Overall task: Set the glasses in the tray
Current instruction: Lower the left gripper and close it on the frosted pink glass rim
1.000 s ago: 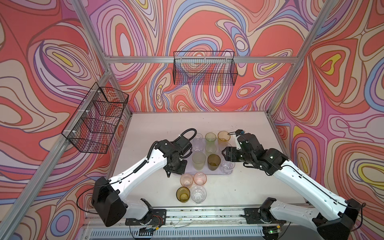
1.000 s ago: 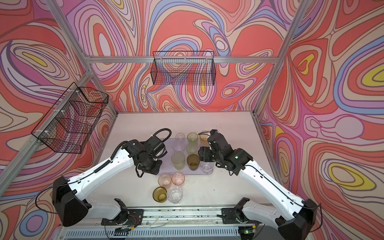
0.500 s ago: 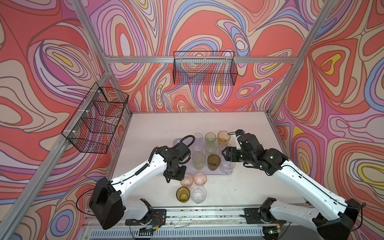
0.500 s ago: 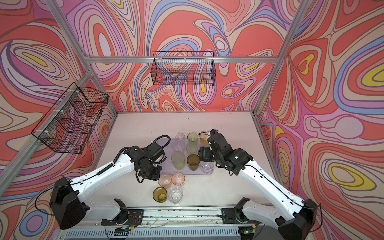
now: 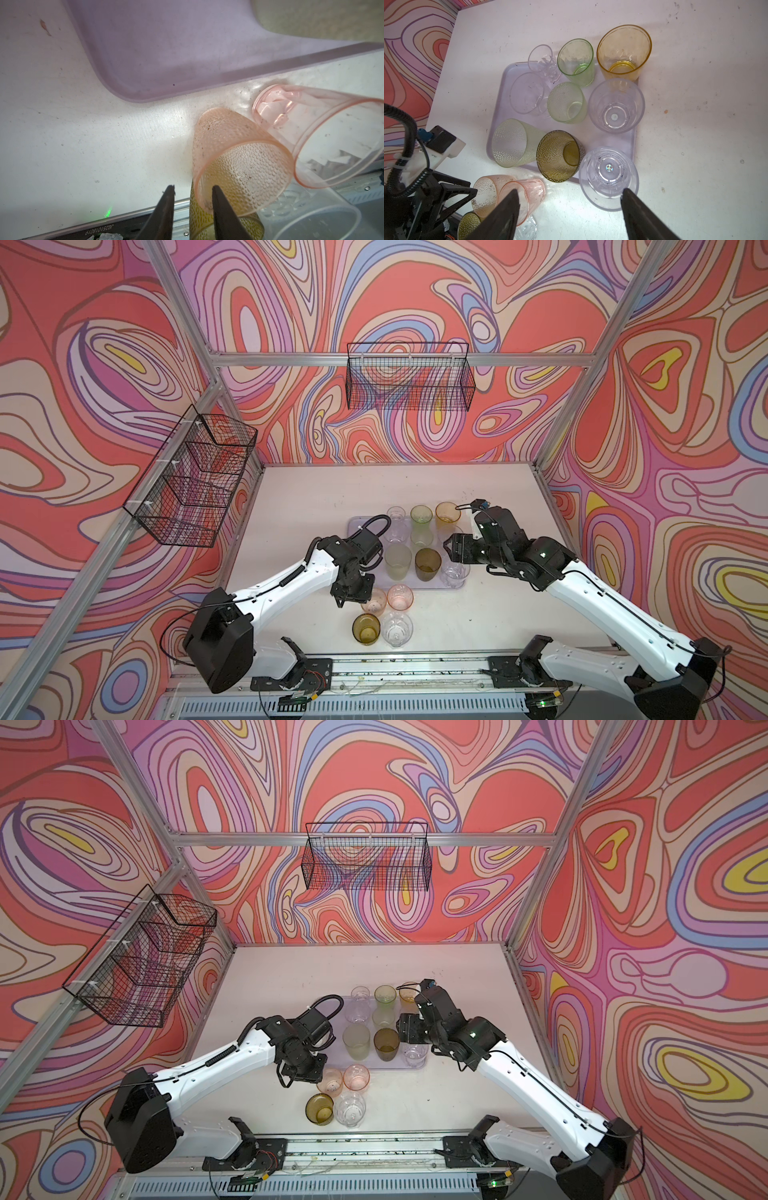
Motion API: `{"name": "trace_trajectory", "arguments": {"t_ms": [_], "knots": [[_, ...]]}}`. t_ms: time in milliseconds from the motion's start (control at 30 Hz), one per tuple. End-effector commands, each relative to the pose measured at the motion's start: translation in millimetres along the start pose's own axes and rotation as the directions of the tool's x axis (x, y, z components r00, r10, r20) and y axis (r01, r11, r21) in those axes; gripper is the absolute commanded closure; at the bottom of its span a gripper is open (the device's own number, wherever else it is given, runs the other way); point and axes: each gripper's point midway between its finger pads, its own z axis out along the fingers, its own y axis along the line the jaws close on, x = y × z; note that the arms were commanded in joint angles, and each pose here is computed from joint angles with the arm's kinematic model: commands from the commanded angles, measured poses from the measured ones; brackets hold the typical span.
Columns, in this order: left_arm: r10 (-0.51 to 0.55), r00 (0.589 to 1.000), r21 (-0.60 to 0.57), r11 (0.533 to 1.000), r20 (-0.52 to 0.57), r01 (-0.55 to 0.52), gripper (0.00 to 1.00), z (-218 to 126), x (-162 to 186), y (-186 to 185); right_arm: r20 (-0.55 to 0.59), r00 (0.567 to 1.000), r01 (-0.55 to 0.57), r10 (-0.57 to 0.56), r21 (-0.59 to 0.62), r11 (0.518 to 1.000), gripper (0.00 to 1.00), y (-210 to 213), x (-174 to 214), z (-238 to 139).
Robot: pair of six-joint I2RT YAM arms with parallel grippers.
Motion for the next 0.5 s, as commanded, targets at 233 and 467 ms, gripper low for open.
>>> {"name": "trace_trajectory", "arguments": {"t_ms": [233,467], "knots": [[-0.03,0.999,-0.026,0.999,-0.031,0.029,0.71,13.0,3.9,4.7,-0.012,1.0,0.01,-0.01,0.01,1.0,0.2,-1.9,4.9,4.0],[-0.035,0.999,-0.034,0.999,-0.037,0.034,0.76,14.7,4.5,6.0,-0.016,1.0,0.01,-0.01,0.01,1.0,0.2,-1.8,5.6,5.8]]}}
